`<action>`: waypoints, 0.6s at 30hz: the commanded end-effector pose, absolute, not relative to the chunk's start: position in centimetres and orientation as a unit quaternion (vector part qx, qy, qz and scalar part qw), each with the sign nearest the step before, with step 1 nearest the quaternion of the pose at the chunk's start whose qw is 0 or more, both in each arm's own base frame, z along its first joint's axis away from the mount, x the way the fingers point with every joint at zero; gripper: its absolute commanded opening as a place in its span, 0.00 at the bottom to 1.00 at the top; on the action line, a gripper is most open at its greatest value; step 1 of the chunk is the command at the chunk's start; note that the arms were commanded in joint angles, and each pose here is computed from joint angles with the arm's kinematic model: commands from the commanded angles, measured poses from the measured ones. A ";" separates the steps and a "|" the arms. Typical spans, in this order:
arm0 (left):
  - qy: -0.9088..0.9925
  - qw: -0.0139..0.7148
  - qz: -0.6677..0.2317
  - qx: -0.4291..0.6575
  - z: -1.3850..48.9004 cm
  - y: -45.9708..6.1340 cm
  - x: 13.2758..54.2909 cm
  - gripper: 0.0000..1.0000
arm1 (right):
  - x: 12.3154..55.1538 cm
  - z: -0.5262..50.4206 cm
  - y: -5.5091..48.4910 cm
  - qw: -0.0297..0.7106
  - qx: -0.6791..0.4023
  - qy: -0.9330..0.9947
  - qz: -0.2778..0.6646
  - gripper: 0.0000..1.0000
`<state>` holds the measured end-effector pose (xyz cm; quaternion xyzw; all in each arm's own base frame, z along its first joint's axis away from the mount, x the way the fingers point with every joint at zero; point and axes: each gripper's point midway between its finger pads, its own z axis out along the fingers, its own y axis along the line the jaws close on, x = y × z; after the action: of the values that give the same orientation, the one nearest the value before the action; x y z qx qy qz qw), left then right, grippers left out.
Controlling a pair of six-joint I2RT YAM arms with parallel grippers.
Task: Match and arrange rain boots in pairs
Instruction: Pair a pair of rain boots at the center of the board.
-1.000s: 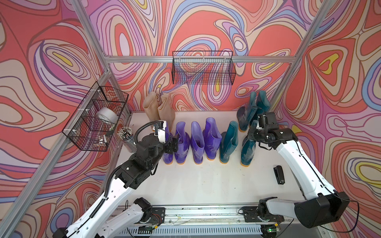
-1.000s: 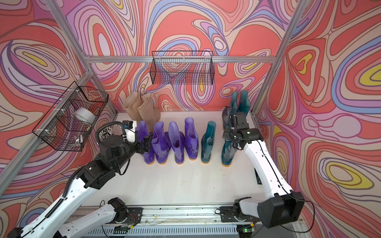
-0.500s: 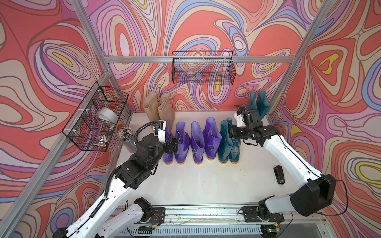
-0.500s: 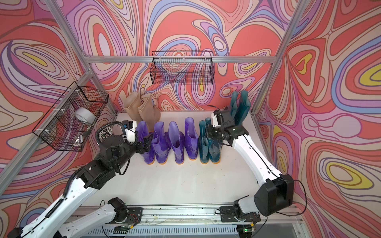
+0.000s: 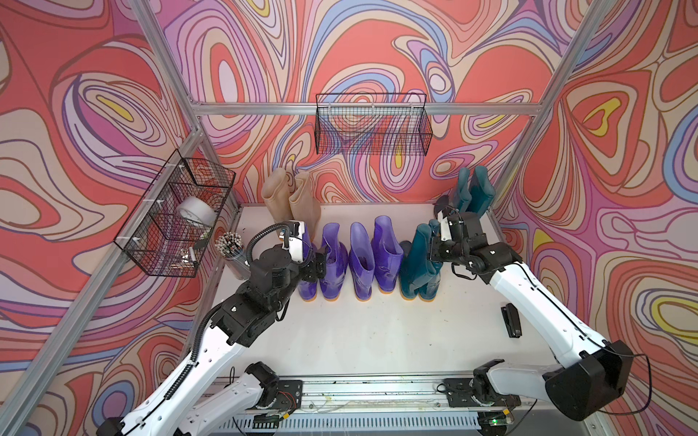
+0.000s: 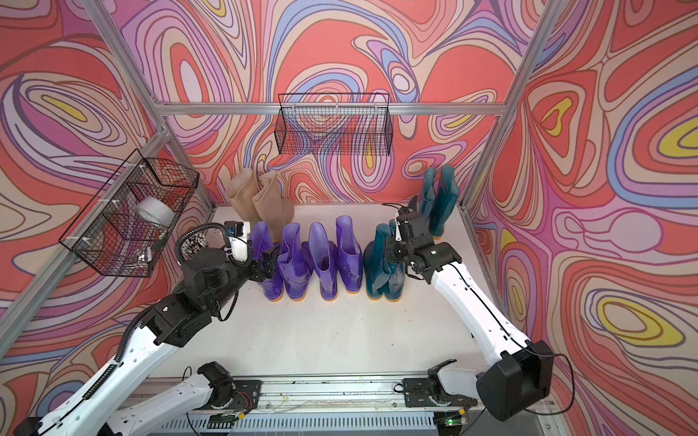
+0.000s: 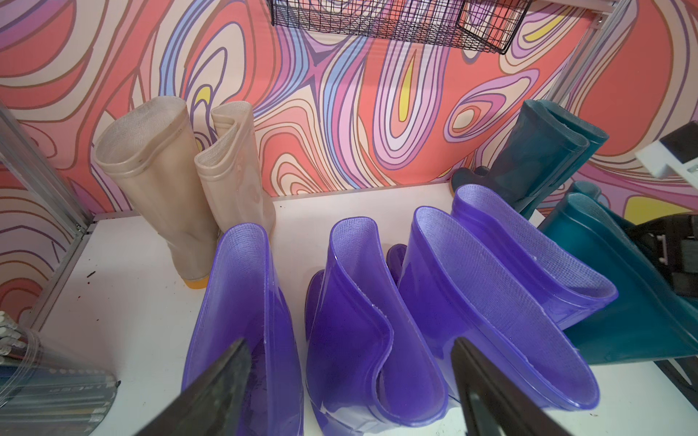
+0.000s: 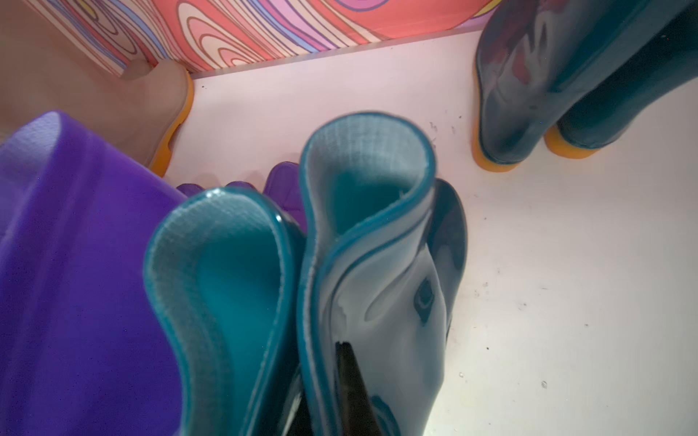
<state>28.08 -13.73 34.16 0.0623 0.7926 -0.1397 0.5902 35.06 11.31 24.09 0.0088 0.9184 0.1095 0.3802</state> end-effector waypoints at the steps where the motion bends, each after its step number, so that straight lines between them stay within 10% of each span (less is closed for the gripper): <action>1: 0.785 0.600 -0.140 0.056 34.6 -13.5 28.3 0.85 | 34.2 23.1 9.8 0.374 0.021 0.922 0.092 0.20; 8: 0.787 0.600 -0.131 0.058 34.5 -13.4 28.5 0.85 | 33.1 25.9 10.2 0.393 0.013 0.912 0.118 0.53; 18: 0.779 0.620 -0.082 0.043 36.1 -11.4 28.5 1.00 | 32.0 34.2 9.7 0.488 0.002 0.862 0.139 0.76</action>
<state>28.40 -12.84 34.18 0.0593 0.7922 -0.1078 0.5977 32.67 9.94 30.70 0.0106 0.8858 0.1321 0.4448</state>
